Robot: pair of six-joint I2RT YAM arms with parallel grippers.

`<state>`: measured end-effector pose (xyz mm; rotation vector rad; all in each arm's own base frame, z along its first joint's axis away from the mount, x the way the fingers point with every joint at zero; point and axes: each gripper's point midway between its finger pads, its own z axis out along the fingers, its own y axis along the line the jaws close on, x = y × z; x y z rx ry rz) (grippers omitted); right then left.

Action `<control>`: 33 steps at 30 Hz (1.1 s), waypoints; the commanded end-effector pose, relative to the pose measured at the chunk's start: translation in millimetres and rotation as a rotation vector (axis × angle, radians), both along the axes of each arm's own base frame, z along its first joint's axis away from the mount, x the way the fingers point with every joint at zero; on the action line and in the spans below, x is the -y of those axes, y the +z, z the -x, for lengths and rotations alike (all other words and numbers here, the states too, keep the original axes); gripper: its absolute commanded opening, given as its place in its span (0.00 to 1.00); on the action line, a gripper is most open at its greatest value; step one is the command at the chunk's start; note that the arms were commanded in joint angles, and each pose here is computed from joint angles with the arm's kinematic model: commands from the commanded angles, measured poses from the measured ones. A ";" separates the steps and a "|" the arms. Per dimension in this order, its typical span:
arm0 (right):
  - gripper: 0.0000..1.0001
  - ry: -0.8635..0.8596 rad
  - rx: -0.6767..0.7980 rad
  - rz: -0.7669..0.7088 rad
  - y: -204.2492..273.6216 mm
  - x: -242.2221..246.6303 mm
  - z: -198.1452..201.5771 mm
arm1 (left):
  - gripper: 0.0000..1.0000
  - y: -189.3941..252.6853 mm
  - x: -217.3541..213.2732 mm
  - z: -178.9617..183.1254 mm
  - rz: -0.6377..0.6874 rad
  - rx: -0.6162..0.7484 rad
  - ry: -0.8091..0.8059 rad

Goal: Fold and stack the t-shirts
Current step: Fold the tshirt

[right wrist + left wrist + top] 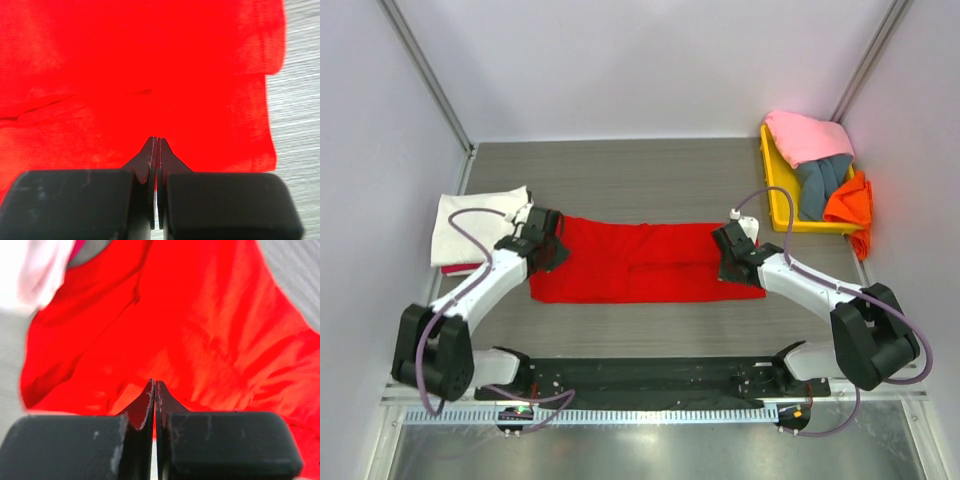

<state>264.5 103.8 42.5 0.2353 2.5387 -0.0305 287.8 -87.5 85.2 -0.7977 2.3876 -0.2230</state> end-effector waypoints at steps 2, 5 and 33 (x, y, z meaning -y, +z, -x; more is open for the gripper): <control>0.01 -0.094 0.052 0.051 4.3 18.4 -5.9 | 0.00 -10.8 3.3 -32.5 -0.068 -0.010 -0.024; 0.01 -0.124 0.067 0.063 6.2 25.0 -8.0 | 0.00 -22.6 9.5 -49.8 -0.092 -0.053 -0.047; 0.01 -0.106 -0.181 -0.093 -41.9 -5.7 57.2 | 0.00 -103.7 52.8 -191.4 -0.230 -0.338 -0.176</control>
